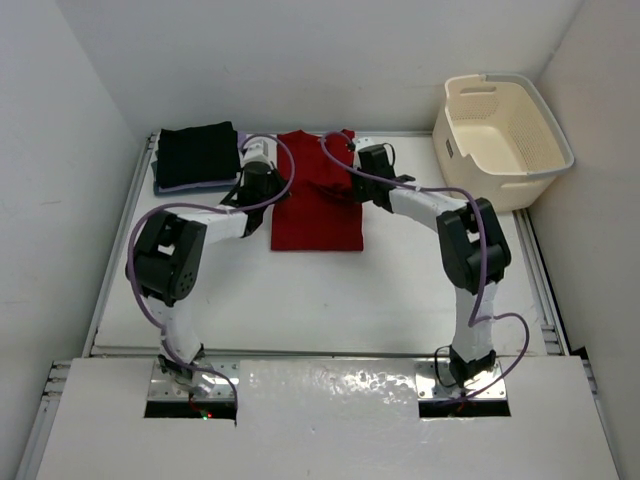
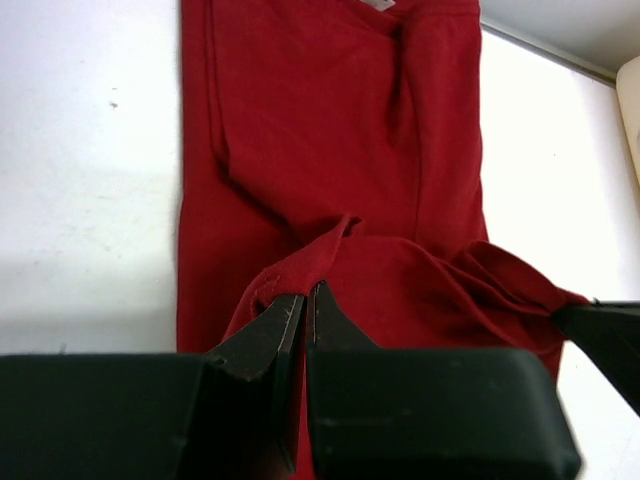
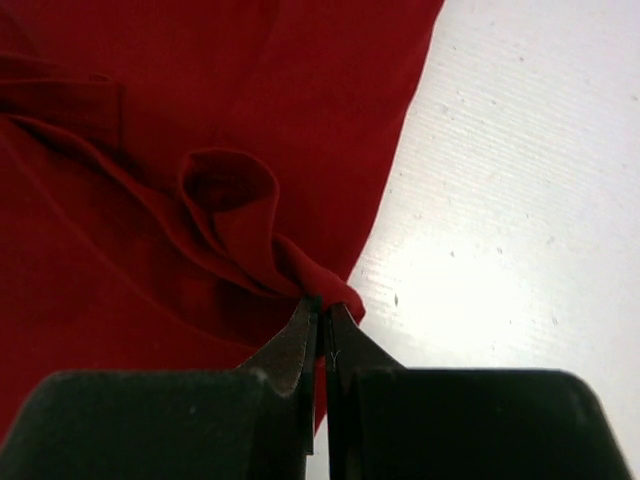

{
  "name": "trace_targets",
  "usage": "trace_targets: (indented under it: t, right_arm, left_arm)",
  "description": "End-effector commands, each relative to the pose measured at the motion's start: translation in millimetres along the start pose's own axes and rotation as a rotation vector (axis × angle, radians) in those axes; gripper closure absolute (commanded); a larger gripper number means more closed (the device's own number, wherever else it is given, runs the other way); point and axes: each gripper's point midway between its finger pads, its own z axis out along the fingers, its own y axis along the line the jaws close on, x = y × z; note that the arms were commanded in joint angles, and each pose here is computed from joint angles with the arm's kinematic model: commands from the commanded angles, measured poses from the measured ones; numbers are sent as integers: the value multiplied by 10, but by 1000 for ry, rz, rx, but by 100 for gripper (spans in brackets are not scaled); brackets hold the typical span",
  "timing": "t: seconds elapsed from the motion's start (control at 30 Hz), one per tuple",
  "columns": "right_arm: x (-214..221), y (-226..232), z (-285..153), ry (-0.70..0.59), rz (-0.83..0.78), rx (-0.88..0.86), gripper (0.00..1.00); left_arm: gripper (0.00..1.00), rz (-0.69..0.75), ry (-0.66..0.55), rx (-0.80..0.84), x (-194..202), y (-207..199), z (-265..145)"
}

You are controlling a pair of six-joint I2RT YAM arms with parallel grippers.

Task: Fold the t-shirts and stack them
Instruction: Fold the folded rectangular tshirt in 1/3 of the way

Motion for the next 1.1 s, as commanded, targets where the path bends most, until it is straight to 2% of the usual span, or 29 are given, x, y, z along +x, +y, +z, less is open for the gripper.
trace_targets:
  t: [0.0, 0.17, 0.23, 0.37, 0.4, 0.47, 0.5, 0.53, 0.6, 0.63, 0.67, 0.7, 0.73, 0.8, 0.87, 0.9, 0.97, 1.0, 1.07]
  right_arm:
    - [-335, 18, 110, -94, 1, -44, 100]
    - [-322, -62, 266, -108, -1, -49, 97]
    - [-338, -35, 320, -114, -3, -71, 88]
    - [-339, -67, 427, -111, -8, -70, 76]
    - [-337, -84, 469, -105, -8, -67, 69]
    - [-306, -110, 500, -82, -4, -63, 60]
    - [-321, -116, 506, -80, 3, -62, 57]
    - [-355, -143, 490, -86, 5, -59, 47]
    - [-370, -147, 447, -90, -2, -58, 33]
    - [-438, -149, 380, -103, -5, -59, 20]
    - [-463, -144, 334, -105, -7, -58, 13]
    - [-487, -160, 290, -111, -9, -54, 7]
    - [-531, -162, 187, -125, -7, -54, 1]
    - [-491, -157, 87, -126, 9, -57, 1]
    - [-583, -137, -91, -161, 31, -64, 1]
    - [-451, -143, -123, -142, 49, -63, 1]
    - [-543, -143, -316, -189, 59, -66, 1]
    - [-395, -145, -348, -164, 65, -66, 1]
    - [-424, -145, -514, -187, 77, -68, 1]
  left_arm:
    - [100, 0, -34, 37, -194, -86, 104]
    - [100, -6, -17, 11, -149, 21, 230]
    - [100, -1, 11, 5, -91, 41, 306]
    - [100, -11, 49, -21, 11, 111, 404]
    - [100, -17, 58, -37, 25, 161, 428]
    - [100, -25, 65, -55, 24, 207, 451]
    - [78, -34, 84, -78, 15, 259, 474]
    - [64, -38, 91, -87, 12, 278, 483]
    - [29, -42, 96, -110, -17, 316, 472]
    - [25, -42, 94, -109, -38, 312, 456]
    - [21, -41, 93, -101, -61, 289, 431]
    - [7, -46, 83, -86, -124, 242, 367]
    - [5, -44, 77, -72, -154, 210, 325]
    - [0, -51, 60, -51, -239, 151, 196]
    - [0, -56, 64, -44, -249, 129, 94]
    - [0, -60, 68, -35, -243, 112, -16]
    - [0, -65, 65, -19, -232, 96, -142]
    - [0, -64, 64, -9, -207, 93, -267]
    - [0, -71, 68, -13, -142, 126, -443]
